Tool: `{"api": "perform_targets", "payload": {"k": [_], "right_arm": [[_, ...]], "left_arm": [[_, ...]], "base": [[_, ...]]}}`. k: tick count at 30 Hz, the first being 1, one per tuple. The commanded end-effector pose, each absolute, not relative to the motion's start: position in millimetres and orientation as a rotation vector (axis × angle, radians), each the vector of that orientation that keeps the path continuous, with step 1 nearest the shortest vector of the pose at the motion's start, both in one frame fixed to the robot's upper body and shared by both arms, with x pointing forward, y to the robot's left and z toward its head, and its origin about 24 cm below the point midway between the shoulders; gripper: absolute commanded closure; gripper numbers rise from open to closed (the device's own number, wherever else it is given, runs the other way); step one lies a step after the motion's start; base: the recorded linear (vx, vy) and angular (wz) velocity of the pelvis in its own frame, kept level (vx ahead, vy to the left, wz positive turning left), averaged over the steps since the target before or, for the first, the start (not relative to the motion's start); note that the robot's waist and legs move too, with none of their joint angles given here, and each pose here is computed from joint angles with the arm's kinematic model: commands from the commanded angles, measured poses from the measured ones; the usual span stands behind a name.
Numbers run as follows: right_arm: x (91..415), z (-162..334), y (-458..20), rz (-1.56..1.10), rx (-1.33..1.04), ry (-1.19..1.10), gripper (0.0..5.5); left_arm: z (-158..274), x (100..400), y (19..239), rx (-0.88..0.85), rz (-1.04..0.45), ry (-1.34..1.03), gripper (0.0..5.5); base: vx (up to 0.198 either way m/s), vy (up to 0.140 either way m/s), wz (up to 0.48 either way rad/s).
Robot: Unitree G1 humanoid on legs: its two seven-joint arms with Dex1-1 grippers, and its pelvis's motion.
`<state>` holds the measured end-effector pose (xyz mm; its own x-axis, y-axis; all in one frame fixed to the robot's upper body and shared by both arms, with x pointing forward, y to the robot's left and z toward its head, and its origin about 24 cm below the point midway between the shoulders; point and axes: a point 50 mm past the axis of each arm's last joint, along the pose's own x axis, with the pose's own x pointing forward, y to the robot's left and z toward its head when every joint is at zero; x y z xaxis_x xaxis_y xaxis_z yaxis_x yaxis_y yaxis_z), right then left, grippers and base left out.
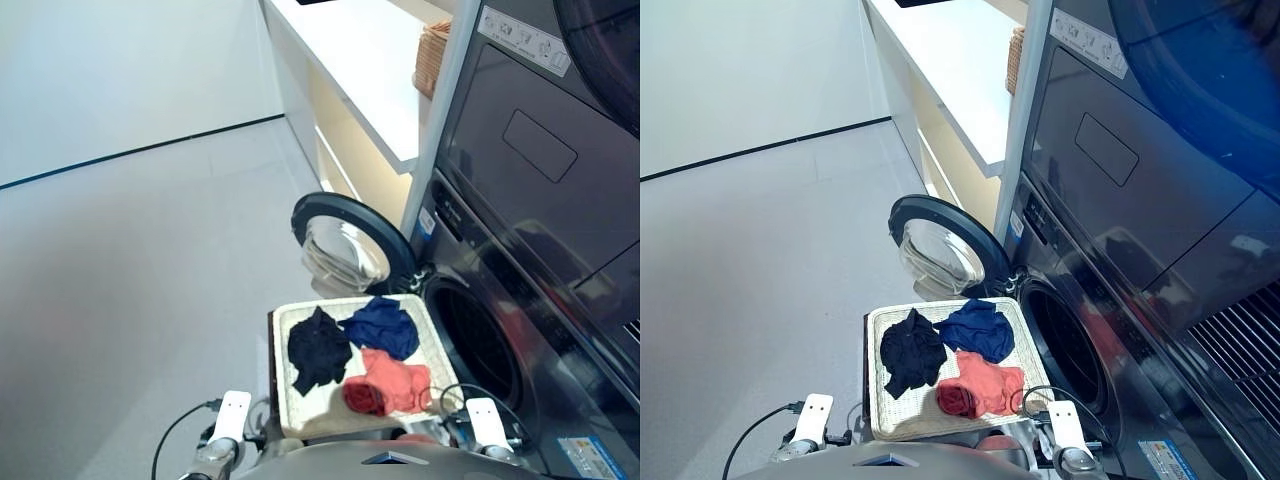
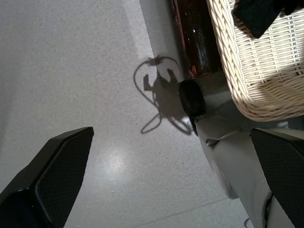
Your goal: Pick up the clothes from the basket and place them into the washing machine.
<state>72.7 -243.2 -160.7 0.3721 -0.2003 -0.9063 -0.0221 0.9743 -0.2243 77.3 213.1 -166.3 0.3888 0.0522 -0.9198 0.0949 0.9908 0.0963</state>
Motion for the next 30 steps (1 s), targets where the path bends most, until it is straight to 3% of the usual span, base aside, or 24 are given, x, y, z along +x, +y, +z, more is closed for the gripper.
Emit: {"api": "perform_targets", "payload": {"k": [1, 12, 16, 20, 25, 30], "right_arm": [[88.1, -159.0, -240.6, -0.111, -0.213, 1.151, 0.00], [84.9, -159.8, -240.4, -0.132, -0.186, 1.155, 0.00], [89.0, -158.4, -240.8, -0.144, -0.195, 1.131, 0.00], [115.7, -148.3, -236.3, -0.179, -0.123, 0.983, 0.00], [169.9, -114.6, -231.6, -0.133, -0.066, 0.709, 0.00], [227.0, -56.1, -209.8, -0.063, 0.034, 0.371, 0.00]], "left_arm": [[-165.1, 91.4, 209.0, 0.169, -0.065, 1.153, 0.00], [-163.2, 96.9, 210.5, 0.182, -0.048, 1.125, 0.00], [-157.5, 114.5, 208.2, 0.182, -0.022, 1.041, 0.00], [-135.1, 160.8, 193.4, 0.095, -0.010, 0.808, 0.00], [-64.1, 236.8, 168.1, 0.030, -0.096, 0.388, 0.00], [-9.8, 275.6, 150.5, 0.025, -0.134, 0.152, 0.00]], "base": [[0.000, 0.000, 0.000], [0.000, 0.000, 0.000], [0.000, 0.000, 0.000], [0.000, 0.000, 0.000], [-0.164, -0.031, -0.031], [-0.165, -0.015, -0.113]]}}
